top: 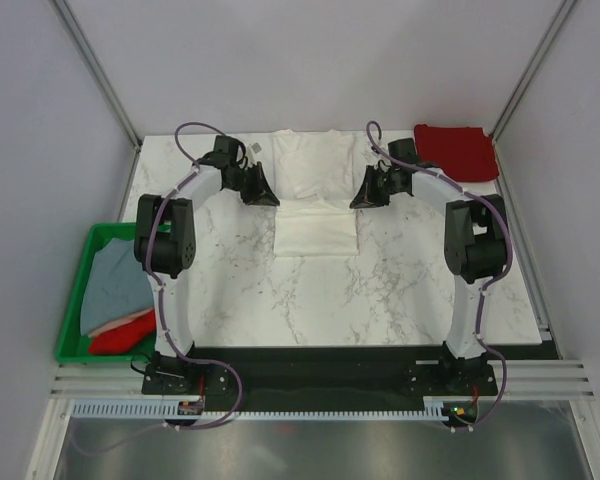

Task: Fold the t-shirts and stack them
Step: Fold the tshirt

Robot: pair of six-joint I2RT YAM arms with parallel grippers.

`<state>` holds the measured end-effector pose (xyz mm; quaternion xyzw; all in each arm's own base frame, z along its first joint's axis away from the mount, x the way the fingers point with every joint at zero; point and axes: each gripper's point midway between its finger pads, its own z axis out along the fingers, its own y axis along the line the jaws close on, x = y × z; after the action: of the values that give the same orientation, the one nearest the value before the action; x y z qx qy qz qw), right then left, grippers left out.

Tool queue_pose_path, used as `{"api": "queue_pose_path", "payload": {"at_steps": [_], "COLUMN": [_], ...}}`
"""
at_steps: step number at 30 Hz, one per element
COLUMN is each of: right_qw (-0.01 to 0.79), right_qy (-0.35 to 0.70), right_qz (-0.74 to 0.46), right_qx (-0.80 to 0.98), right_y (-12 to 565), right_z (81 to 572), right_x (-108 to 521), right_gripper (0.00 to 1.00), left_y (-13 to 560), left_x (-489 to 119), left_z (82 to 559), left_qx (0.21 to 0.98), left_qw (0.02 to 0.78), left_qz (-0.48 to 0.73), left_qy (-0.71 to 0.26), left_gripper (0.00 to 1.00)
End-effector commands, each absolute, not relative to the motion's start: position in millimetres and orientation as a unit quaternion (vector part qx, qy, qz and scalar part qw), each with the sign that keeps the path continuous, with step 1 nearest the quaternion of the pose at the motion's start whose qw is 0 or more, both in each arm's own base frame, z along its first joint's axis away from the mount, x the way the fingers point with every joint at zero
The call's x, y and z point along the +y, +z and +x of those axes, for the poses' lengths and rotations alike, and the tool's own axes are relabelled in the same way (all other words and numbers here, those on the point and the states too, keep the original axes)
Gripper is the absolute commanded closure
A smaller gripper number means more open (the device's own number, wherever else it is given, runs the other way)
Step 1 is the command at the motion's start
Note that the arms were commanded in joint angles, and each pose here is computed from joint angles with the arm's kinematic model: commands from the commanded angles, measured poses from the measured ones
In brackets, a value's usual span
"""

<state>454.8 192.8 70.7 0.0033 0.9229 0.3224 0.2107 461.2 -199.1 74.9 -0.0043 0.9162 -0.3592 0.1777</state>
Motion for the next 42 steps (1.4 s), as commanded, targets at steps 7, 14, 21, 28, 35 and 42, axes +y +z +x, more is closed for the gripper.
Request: {"api": "queue_pose_path", "payload": {"at_steps": [7, 14, 21, 28, 35, 42], "right_qw": [0.252, 0.287, 0.287, 0.196, 0.131, 0.107], "right_qy": [0.311, 0.3, 0.327, 0.393, 0.415, 0.42], "right_qz": [-0.014, -0.018, 0.002, 0.042, 0.097, 0.123], "right_qx": [0.916, 0.909, 0.9, 0.897, 0.895, 0.893], "right_y": [74.2, 88.7, 126.9, 93.6, 59.0, 42.9], "right_z": [489.6, 501.9, 452.7, 384.0, 341.3, 333.7], "right_x": [191.4, 186.8, 168.7, 179.3, 173.8, 175.6], "right_gripper": [0.99, 0.59, 0.45, 0.45, 0.45, 0.44], "left_y": [71.4, 77.9, 96.9, 73.9, 59.6, 42.6], "left_x": [-193.2, -181.0, -157.6, -180.6, -185.8, -187.7], "left_z": [487.5, 498.9, 425.5, 354.5, 341.6, 340.9], "left_qx": [0.916, 0.923, 0.933, 0.906, 0.898, 0.899], "left_qw": [0.215, 0.246, 0.198, 0.083, 0.052, 0.032], "left_qz": [0.025, 0.024, -0.034, -0.079, -0.1, -0.119], "left_qy": [-0.339, -0.296, -0.3, -0.407, -0.425, -0.42], "left_gripper": [0.98, 0.58, 0.38, 0.41, 0.43, 0.43]}}
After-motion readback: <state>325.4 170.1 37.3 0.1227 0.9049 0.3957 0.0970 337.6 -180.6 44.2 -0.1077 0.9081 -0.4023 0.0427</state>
